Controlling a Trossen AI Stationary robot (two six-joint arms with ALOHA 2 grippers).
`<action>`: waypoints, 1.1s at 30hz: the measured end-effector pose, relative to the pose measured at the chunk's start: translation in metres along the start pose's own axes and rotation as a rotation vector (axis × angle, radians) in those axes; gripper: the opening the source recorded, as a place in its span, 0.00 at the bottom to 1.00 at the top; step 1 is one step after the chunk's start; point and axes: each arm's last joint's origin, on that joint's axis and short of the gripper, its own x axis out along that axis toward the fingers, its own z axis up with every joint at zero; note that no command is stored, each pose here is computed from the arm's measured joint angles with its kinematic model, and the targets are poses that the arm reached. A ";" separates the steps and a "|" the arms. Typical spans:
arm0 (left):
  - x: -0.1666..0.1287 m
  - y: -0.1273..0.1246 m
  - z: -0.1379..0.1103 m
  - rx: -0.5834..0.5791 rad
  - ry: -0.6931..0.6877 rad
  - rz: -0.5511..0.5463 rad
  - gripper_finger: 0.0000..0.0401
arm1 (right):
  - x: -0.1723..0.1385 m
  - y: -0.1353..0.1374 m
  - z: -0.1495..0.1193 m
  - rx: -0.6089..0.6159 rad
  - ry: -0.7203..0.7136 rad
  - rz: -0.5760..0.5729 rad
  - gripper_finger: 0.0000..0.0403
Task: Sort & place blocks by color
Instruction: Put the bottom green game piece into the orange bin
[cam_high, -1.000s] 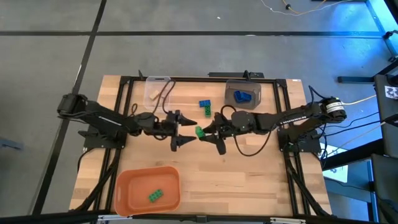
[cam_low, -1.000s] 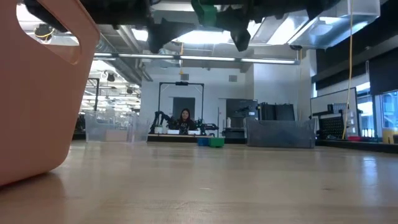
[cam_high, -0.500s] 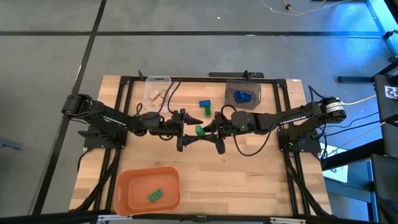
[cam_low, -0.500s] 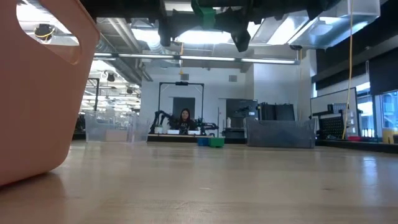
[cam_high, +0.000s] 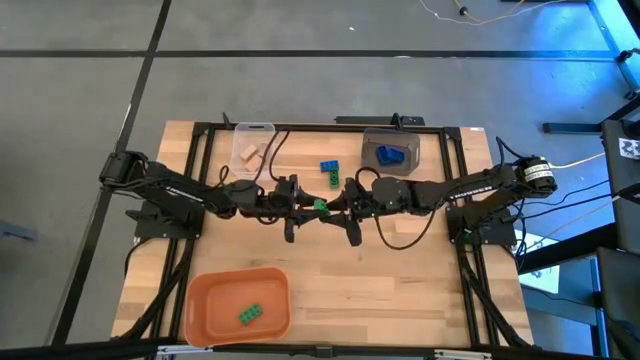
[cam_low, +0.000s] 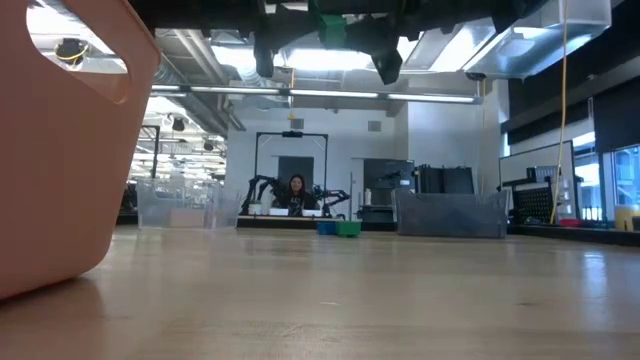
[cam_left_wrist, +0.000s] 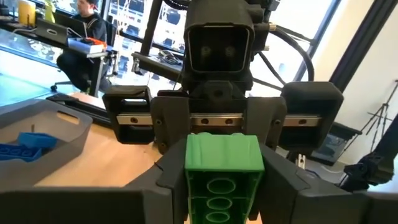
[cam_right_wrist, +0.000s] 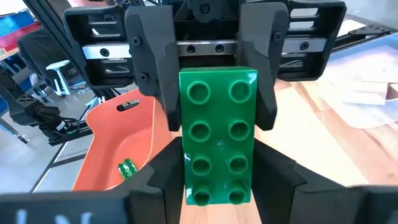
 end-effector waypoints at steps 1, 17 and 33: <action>0.000 0.001 0.000 -0.001 0.004 -0.002 0.31 | 0.000 0.000 0.000 0.013 0.004 -0.001 0.35; -0.059 0.018 0.049 0.055 0.222 0.139 0.31 | -0.078 -0.005 -0.019 0.108 0.455 -0.256 0.87; -0.108 0.008 0.022 -0.085 -0.021 0.113 0.31 | -0.106 -0.003 -0.057 0.337 -0.281 -0.012 0.85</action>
